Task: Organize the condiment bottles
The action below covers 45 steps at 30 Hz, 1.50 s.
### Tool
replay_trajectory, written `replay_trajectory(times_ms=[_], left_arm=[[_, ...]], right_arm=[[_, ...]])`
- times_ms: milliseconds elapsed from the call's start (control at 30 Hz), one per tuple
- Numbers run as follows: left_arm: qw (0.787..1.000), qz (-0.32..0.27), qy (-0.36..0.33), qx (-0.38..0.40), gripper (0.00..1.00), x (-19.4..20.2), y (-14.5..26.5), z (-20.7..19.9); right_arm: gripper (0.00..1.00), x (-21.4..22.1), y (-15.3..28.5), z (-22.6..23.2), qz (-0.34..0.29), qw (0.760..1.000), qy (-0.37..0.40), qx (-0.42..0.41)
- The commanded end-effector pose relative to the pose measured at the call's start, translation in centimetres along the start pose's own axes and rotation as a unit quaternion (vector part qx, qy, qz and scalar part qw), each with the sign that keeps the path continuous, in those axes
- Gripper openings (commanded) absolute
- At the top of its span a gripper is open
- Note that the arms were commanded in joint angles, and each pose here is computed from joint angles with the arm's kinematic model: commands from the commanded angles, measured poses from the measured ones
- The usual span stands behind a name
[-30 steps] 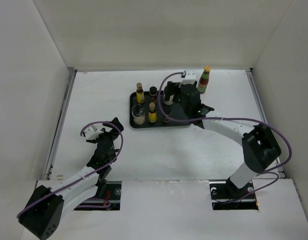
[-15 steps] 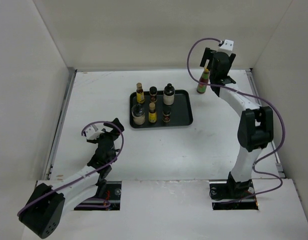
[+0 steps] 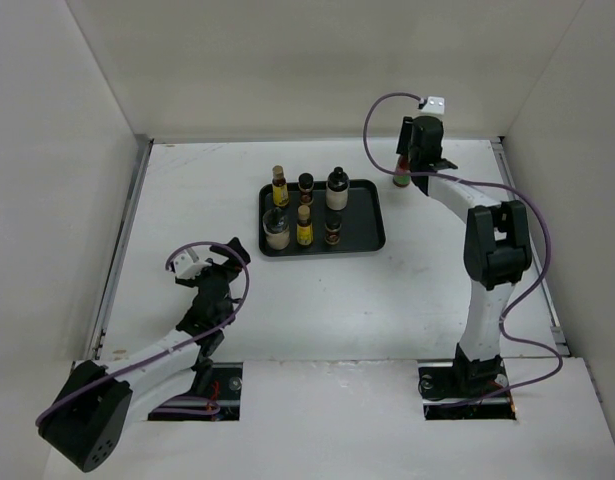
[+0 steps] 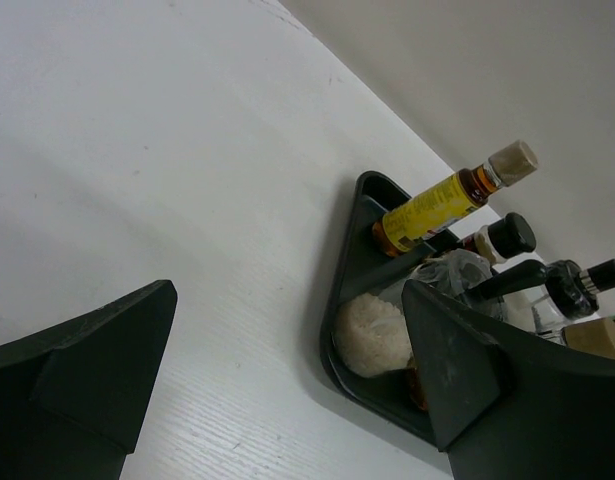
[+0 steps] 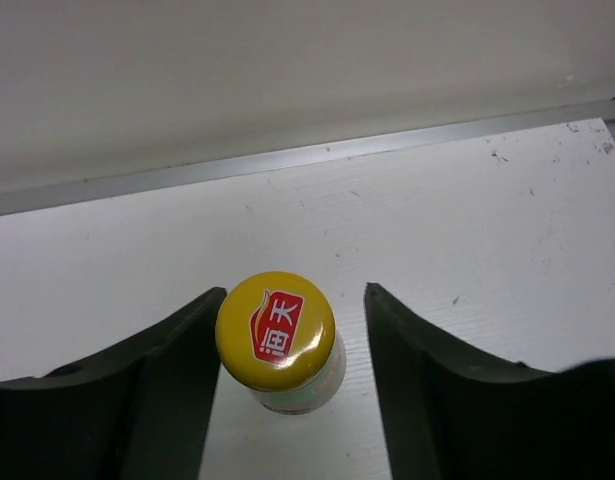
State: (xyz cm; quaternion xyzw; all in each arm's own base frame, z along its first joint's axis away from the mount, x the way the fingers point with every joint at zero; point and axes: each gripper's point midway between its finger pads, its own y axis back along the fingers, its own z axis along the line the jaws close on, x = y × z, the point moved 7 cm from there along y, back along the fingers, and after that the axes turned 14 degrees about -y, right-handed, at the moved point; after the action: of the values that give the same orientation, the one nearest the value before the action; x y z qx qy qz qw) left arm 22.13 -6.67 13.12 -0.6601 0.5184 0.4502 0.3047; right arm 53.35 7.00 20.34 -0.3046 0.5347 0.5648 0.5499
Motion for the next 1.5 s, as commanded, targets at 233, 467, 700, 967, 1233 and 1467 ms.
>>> replay_trajectory(times_ms=[233,467,700,967,1233,1467], left_arm=[[1.000,-0.016,0.020,0.012,1.00,-0.9,-0.2,-0.7],[1.000,-0.015,0.019,0.012,1.00,-0.9,-0.2,-0.8],[1.000,-0.017,0.022,0.013,1.00,-1.1,-0.2,-0.8],[1.000,-0.017,0.022,0.012,1.00,-1.1,-0.2,-0.8],[1.000,-0.014,0.019,0.012,1.00,-1.0,-0.3,-0.8],[1.000,-0.009,0.014,0.012,1.00,-0.7,-0.4,-1.0]], right_arm=[[0.39,-8.1,4.8,2.9,-0.160,0.985,-0.053,-0.041],[0.40,-9.8,12.9,5.1,-0.181,0.976,-0.068,-0.104],[0.40,-5.3,16.5,9.1,-0.135,0.976,-0.056,-0.163],[0.41,-0.4,18.2,10.2,-0.093,0.977,-0.051,-0.184],[0.42,3.9,19.8,9.3,-0.057,0.983,-0.035,-0.173],[0.59,5.8,19.9,9.1,-0.040,0.985,-0.041,-0.162]])
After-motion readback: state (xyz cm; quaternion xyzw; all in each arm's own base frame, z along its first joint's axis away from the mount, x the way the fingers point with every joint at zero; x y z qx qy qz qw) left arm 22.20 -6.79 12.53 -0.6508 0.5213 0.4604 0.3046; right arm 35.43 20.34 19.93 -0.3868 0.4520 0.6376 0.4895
